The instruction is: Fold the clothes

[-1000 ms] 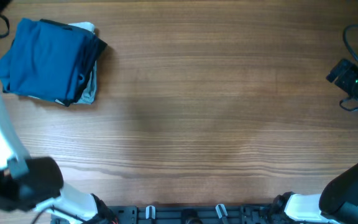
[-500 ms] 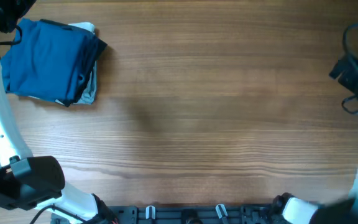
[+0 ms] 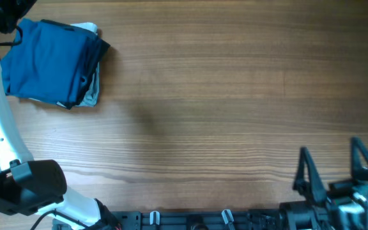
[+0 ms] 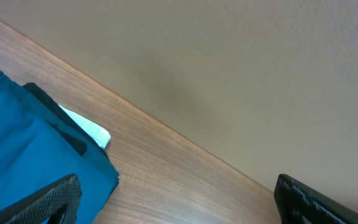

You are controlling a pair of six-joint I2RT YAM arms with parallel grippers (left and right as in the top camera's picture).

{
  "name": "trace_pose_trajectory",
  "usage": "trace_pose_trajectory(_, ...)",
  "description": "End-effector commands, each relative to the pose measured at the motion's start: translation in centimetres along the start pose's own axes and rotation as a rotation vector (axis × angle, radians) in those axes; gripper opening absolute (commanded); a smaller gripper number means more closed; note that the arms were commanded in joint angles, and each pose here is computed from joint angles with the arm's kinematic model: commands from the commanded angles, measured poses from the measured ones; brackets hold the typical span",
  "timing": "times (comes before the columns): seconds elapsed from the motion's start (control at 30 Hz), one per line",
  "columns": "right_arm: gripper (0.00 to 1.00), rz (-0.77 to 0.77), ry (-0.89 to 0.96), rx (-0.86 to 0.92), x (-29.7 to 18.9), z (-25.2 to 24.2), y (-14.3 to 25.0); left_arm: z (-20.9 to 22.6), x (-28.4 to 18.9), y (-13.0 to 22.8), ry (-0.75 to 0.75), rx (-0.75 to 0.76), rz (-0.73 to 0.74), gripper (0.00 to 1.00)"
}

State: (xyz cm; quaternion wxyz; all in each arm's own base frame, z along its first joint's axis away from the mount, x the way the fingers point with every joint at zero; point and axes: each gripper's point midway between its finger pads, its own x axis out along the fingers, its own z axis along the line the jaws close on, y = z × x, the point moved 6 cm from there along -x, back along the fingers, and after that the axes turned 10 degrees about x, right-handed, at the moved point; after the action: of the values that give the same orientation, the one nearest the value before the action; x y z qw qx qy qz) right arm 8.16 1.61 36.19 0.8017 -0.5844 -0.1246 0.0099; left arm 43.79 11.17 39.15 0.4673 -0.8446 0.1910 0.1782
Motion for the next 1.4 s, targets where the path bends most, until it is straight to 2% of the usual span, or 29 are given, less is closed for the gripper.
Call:
trace_pose_trajectory(0.0, 1.00, 0.024, 0.033, 0.049, 3.1, -2.1, 4.6, -0.4, -0.4, -0.2, 0.007, 0.005, -0.010, 1.00)
trace_pose_trajectory(0.07, 1.00, -0.041, 0.018, 0.040, 5.3, -3.5, 7.6, -0.4, -0.4, -0.2, 0.007, 0.005, -0.010, 1.00)
trace_pose_trajectory(0.17, 1.00, -0.054, 0.018, 0.038, 6.6, -5.3, 12.1, -0.4, -0.4, -0.2, 0.007, 0.005, -0.010, 1.00)
trace_pose_trajectory(0.4, 1.00, 0.087, 0.108, 0.050, 6.8, -7.6, 17.5, -0.4, -0.4, -0.2, 0.007, 0.005, -0.010, 1.00)
trace_pose_trajectory(0.57, 1.00, 0.161, 0.139, 0.059, 6.6, -8.1, 18.9, -0.4, -0.4, -0.2, 0.007, 0.005, -0.010, 1.00)
trace_pose_trajectory(1.03, 1.00, 0.164, 0.139, 0.059, 6.6, -8.1, 18.9, -1.0, -0.6, 0.3, 0.012, 0.006, 0.005, 1.00)
trace_pose_trajectory(1.1, 1.00, 0.164, 0.139, 0.059, 6.6, -8.1, 18.9, -3.5, -3.0, 1.2, 0.034, 0.020, 0.022, 1.00)
trace_pose_trajectory(1.13, 1.00, 0.164, 0.139, 0.059, 6.6, -8.1, 18.9, -6.6, -5.9, 1.8, 0.080, 0.062, 0.005, 1.00)
trace_pose_trajectory(1.2, 0.99, 0.164, 0.139, 0.059, 6.6, -8.1, 18.9, -10.0, -9.6, 2.4, 0.102, 0.158, -0.065, 1.00)
trace_pose_trajectory(1.27, 0.99, 0.164, 0.139, 0.059, 6.6, -8.1, 18.9, -14.1, -15.0, 5.7, 0.139, 0.240, -0.126, 1.00)
trace_pose_trajectory(1.37, 1.00, 0.164, 0.139, 0.059, 6.6, -8.1, 18.9, -13.5, -19.3, 11.3, 0.118, 0.278, -0.155, 1.00)
